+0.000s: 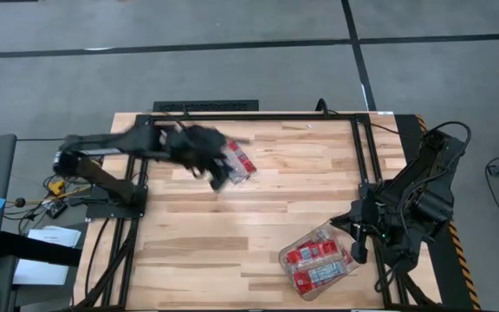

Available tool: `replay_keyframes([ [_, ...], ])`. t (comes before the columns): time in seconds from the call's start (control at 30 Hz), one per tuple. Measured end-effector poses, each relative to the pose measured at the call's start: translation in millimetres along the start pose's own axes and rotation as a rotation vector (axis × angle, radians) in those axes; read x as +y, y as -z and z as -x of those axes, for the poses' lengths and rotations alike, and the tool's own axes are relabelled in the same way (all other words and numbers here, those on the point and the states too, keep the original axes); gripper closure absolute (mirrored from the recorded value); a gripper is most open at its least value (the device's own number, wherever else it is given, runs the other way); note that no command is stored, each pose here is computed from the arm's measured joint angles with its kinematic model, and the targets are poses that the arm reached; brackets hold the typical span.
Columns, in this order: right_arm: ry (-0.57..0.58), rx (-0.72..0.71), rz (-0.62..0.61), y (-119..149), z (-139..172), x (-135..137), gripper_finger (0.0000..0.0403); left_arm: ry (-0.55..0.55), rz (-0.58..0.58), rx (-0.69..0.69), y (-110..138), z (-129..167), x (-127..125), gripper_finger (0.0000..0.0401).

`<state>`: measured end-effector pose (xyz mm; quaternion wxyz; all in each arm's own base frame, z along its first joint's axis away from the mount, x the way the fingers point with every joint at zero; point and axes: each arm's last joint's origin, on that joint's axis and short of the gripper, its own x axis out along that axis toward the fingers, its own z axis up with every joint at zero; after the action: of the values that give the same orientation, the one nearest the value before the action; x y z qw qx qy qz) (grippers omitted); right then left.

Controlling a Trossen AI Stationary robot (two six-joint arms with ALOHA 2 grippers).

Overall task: Sort popcorn bags into baskets
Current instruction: Put the red popcorn bag into the transparent bin

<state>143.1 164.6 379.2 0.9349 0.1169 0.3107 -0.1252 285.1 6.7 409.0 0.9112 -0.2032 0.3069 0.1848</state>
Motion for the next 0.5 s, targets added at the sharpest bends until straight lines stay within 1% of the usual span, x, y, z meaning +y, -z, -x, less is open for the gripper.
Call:
replay_keyframes([
  [0.1, 0.033, -0.002, -0.010, -4, -5, -4, 0.0340, -0.200, 0.021, -0.011, -7, 15, 39, 0.0165],
  [0.13, 0.048, -0.001, -0.010, -5, -6, -6, 0.0340, -0.256, 0.005, 0.001, -9, 16, 51, 0.0165],
  [0.23, 0.087, 0.000, -0.021, -9, -11, -10, 0.0340, -0.372, -0.026, 0.059, -15, 15, 87, 0.0165],
  [0.27, 0.102, 0.001, -0.023, -10, -13, -12, 0.0340, -0.384, -0.027, 0.067, -16, 12, 97, 0.0165],
  [0.33, 0.130, 0.000, -0.036, -14, -17, -16, 0.0340, -0.358, -0.026, 0.090, -17, 0, 119, 0.0165],
  [0.4, 0.156, 0.001, -0.046, -17, -21, -20, 0.0340, -0.333, -0.011, 0.150, -11, -15, 143, 0.0165],
  [0.5, 0.192, 0.002, -0.059, -21, -25, -25, 0.0340, -0.303, -0.004, 0.140, -1, -36, 173, 0.0165],
])
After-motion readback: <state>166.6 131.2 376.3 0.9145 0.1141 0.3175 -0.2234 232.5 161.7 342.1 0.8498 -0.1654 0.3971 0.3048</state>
